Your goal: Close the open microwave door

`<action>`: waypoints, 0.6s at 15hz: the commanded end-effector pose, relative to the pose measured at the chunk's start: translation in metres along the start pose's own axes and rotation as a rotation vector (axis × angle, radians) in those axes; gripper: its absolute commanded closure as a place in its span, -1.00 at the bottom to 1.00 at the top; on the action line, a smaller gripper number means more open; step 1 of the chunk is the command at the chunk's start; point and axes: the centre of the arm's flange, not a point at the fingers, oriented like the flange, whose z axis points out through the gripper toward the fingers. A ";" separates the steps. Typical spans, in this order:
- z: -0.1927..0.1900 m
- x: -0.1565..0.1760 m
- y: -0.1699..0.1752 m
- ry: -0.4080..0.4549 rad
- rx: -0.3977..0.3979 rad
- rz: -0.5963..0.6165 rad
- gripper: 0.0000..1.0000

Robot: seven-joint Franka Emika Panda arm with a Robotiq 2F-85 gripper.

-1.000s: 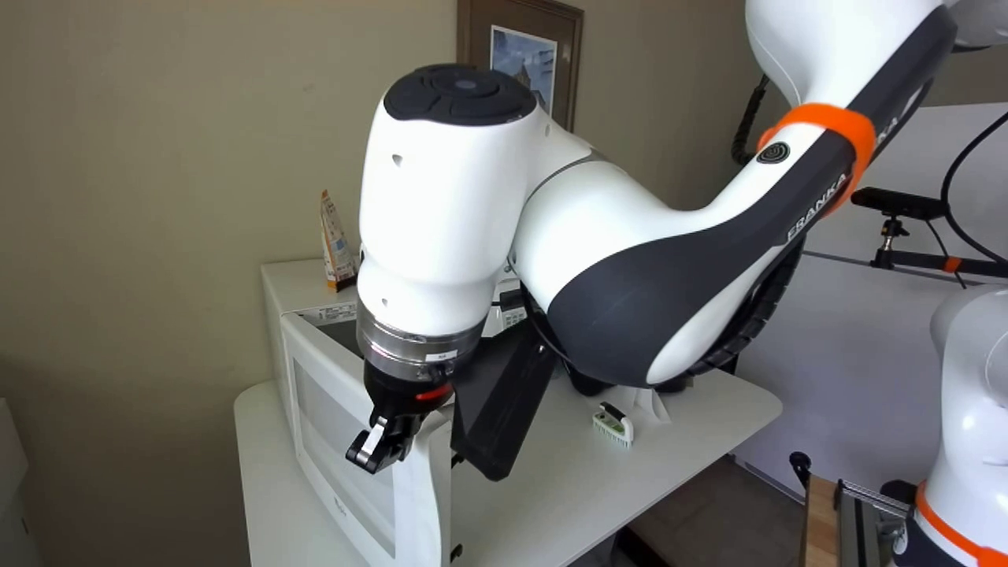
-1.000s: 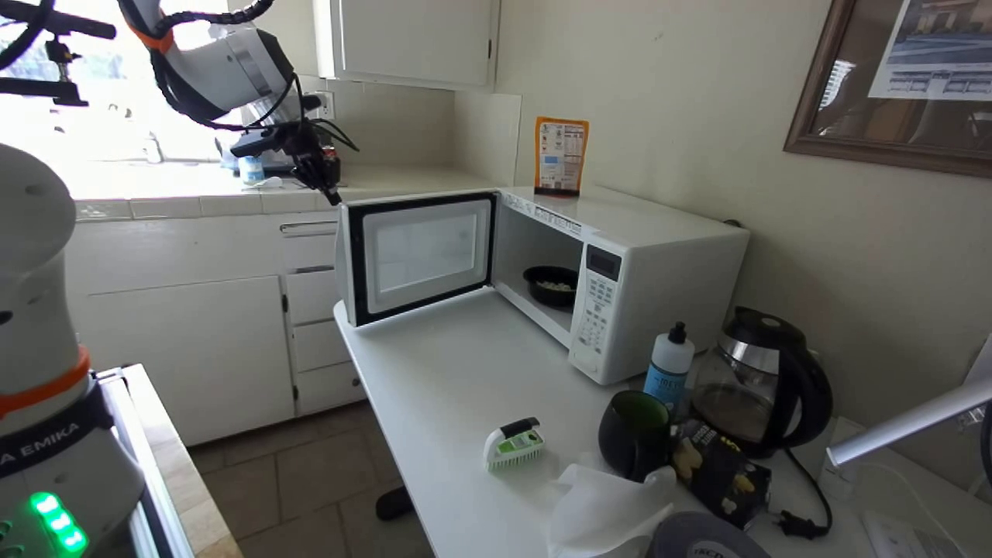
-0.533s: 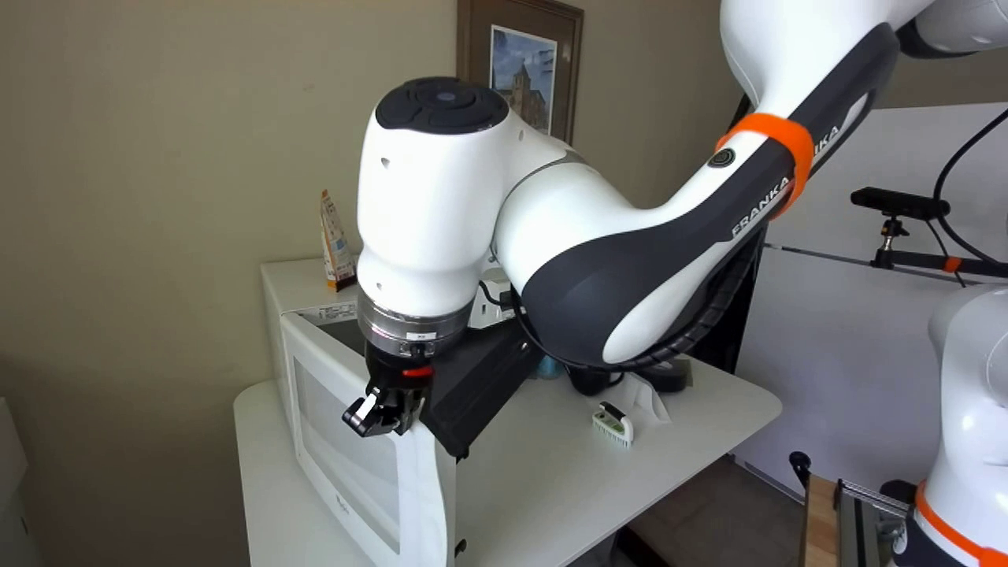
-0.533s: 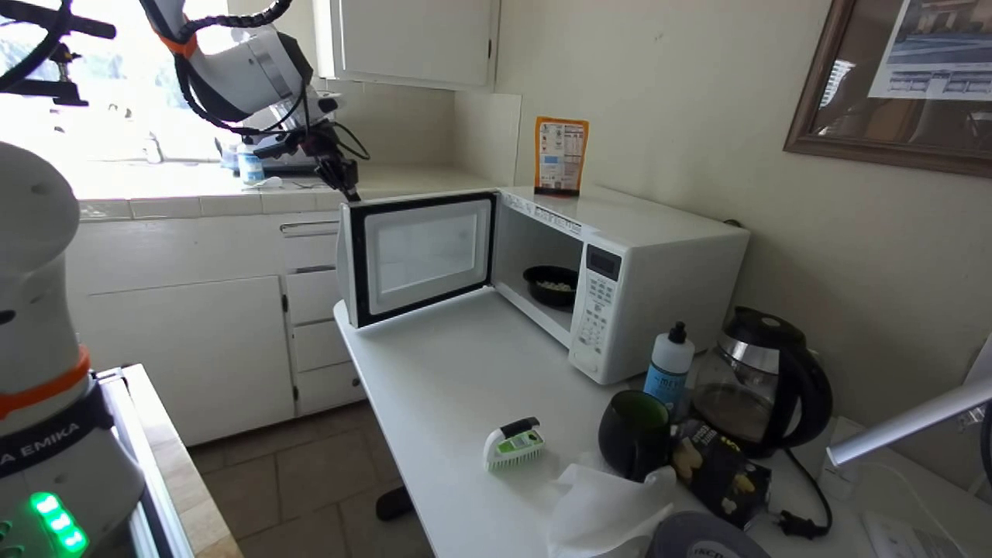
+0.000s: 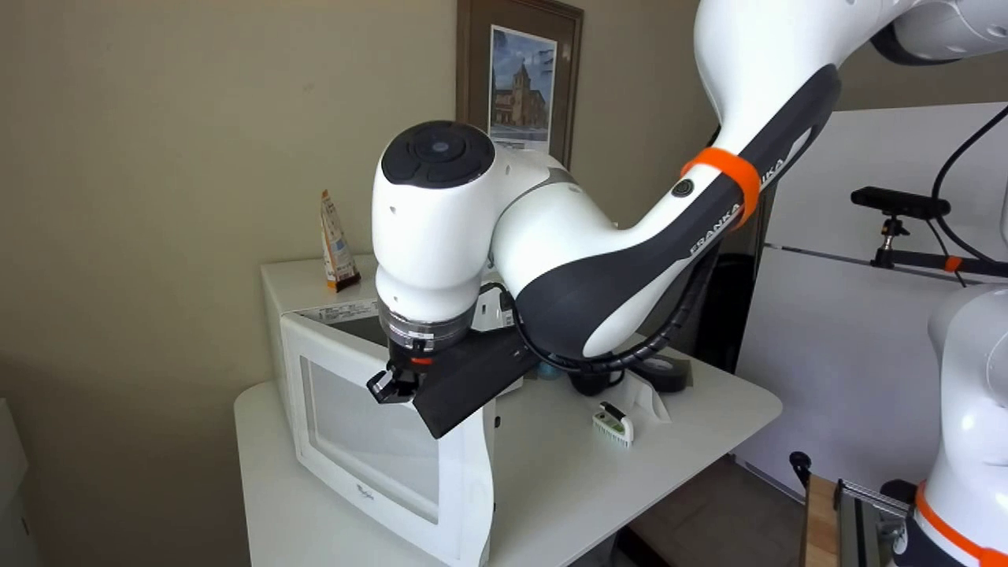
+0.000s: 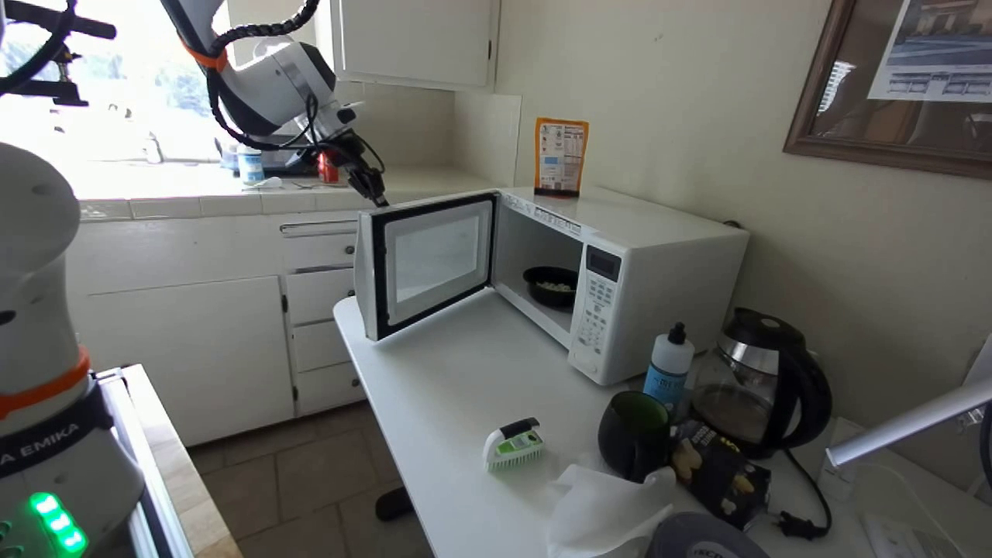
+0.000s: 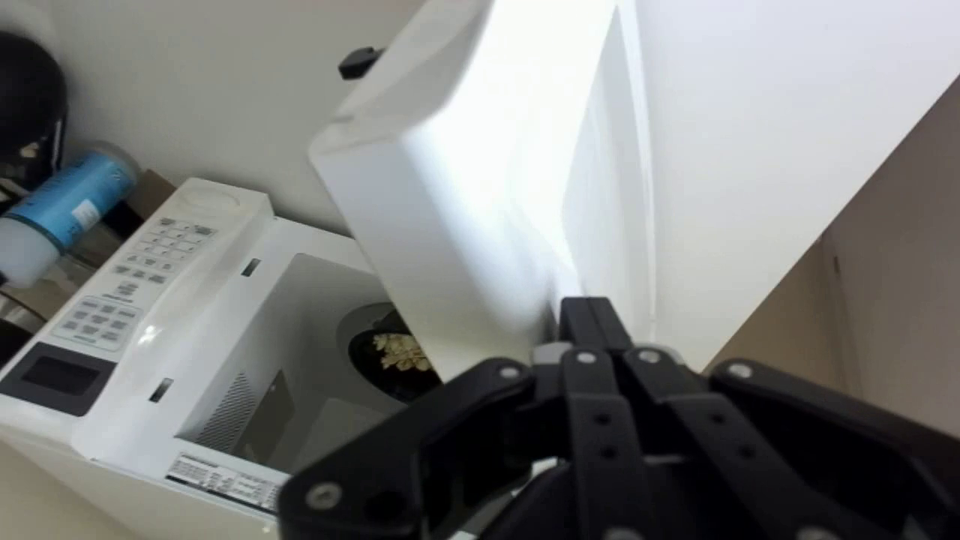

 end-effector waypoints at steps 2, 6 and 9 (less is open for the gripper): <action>0.035 0.008 0.029 0.045 -0.137 0.133 1.00; 0.077 0.014 0.061 0.026 -0.206 0.219 1.00; 0.105 0.022 0.092 0.048 -0.242 0.288 1.00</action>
